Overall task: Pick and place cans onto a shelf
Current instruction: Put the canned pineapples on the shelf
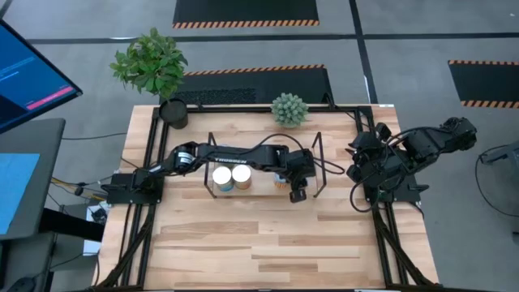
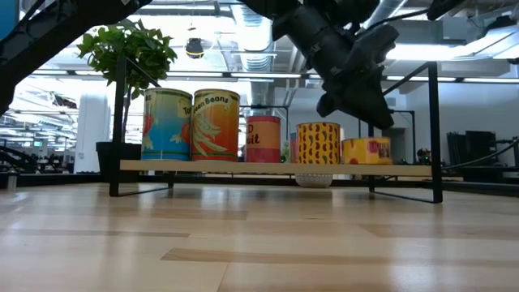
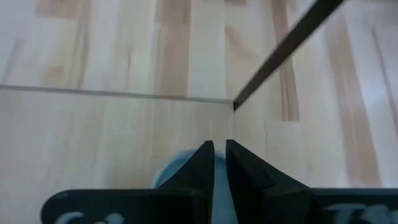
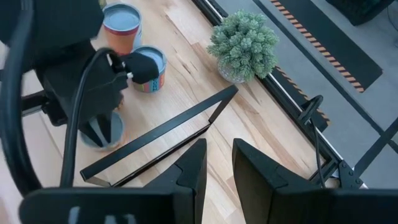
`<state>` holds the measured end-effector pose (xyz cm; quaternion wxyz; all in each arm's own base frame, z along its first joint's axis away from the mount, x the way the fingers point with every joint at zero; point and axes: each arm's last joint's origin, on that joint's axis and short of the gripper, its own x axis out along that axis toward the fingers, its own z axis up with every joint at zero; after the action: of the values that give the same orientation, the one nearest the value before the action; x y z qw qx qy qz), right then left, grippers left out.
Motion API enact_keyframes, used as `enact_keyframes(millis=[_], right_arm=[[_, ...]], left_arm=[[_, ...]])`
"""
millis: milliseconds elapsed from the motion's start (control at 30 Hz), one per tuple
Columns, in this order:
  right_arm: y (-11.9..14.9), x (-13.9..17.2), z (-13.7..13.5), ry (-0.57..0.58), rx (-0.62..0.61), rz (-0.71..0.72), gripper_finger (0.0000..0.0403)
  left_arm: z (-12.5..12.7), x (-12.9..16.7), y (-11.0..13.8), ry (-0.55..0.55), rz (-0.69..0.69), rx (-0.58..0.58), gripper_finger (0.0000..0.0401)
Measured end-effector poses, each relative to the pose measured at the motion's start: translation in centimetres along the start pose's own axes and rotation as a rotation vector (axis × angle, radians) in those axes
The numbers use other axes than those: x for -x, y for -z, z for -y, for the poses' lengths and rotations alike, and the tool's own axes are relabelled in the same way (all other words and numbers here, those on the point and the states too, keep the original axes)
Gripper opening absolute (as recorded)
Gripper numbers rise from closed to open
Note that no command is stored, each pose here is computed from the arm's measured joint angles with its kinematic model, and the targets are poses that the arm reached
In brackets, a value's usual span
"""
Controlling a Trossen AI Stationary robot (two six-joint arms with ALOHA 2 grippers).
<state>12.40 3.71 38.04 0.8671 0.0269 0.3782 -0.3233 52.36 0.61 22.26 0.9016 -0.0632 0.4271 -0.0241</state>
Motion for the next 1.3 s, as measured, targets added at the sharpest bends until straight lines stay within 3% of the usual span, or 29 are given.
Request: enact_keyframes(millis=[200,333,433,567,667,933,1133,1300], right_arm=[[0.0,0.0,0.0,-0.002,0.002,0.000,0.0101],[0.0,0.0,0.0,-0.003,0.002,-0.001,0.0101],[0.0,0.0,0.0,-0.002,0.004,-0.001,0.0101],[0.0,0.0,0.0,-0.002,0.008,0.000,0.0101],[0.0,0.0,0.0,-0.002,0.007,0.000,0.0101],[0.0,0.0,-0.1,-0.007,-0.041,-0.004,0.0101],[-0.1,-0.1,-0.3,-0.007,-0.044,-0.005,0.0101],[-0.1,-0.1,-0.3,-0.007,-0.045,-0.005,0.0101]], left_arm=[[0.6,1.3,-1.2,0.034,0.036,0.017,0.0028],[2.6,2.9,-1.7,0.093,-0.016,-0.052,0.0028],[3.9,3.0,-0.7,0.105,-0.112,-0.116,0.0028],[4.6,2.9,-0.3,0.143,-0.135,-0.210,0.0028],[4.4,2.7,0.5,0.122,-0.194,-0.345,0.0028],[5.7,2.0,2.6,0.039,-0.371,-0.552,0.0028],[6.1,1.3,2.3,-0.056,-0.328,-0.628,0.0028],[5.8,1.1,2.5,-0.067,-0.350,-0.654,0.0021]])
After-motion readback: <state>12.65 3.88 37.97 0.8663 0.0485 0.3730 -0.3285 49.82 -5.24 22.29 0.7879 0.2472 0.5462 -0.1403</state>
